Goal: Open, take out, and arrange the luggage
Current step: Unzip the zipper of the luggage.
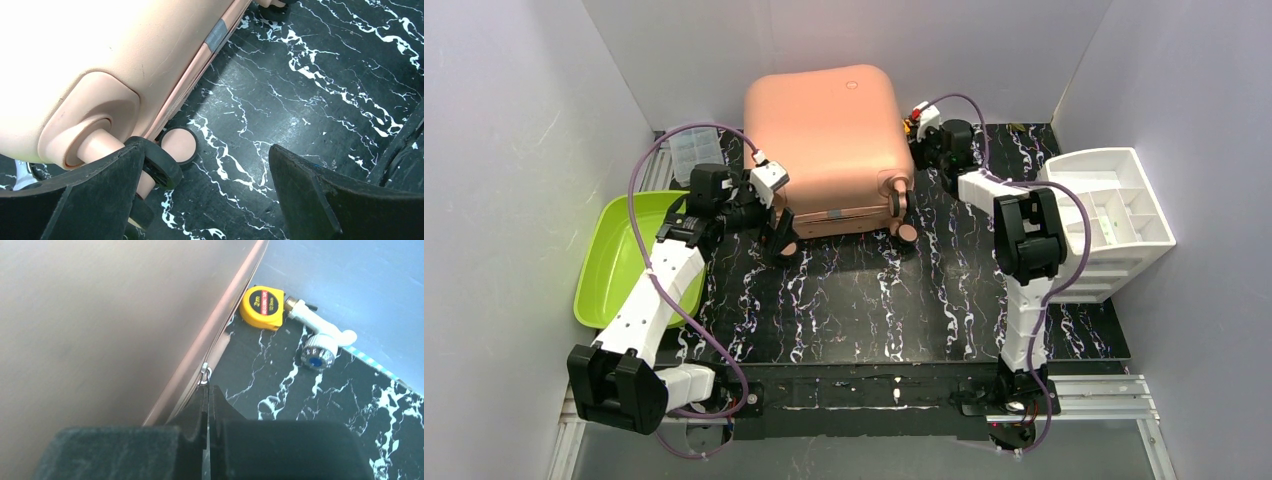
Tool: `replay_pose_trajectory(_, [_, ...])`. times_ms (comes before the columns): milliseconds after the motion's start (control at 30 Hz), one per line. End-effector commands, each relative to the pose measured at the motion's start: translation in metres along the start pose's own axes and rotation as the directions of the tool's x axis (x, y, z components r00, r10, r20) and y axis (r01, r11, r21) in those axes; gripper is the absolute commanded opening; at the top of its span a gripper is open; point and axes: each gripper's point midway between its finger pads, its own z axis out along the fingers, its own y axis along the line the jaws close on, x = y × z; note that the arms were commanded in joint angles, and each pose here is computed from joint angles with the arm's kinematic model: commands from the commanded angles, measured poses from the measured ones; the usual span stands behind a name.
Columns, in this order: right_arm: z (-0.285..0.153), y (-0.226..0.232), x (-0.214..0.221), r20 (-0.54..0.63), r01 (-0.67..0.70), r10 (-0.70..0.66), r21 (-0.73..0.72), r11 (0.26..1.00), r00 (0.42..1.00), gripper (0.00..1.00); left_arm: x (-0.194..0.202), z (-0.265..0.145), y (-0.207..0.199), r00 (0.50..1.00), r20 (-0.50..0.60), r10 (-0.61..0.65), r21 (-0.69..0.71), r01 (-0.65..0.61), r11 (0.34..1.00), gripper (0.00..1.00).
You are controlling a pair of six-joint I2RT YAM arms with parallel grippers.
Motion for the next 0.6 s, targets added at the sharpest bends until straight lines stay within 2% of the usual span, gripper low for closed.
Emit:
replay_pose_trajectory(0, [0.02,-0.028,-0.009,-0.024,0.039,-0.037,0.093,0.995,0.999,0.01,0.064,-0.019,0.044,0.973,-0.212,-0.093,-0.205,0.049,0.978,0.96])
replay_pose_trajectory(333, [0.071,-0.057,-0.007,0.008,0.044,-0.047,0.187,0.981,0.999,0.01,0.058,-0.031,0.001,0.982,-0.189,-0.005,0.016,0.008,1.0,0.96])
replay_pose_trajectory(567, [0.099,-0.069,-0.02,0.103,0.037,-0.064,0.246,0.969,0.993,0.01,0.061,-0.039,-0.014,0.983,-0.184,-0.01,0.079,0.024,0.997,0.95])
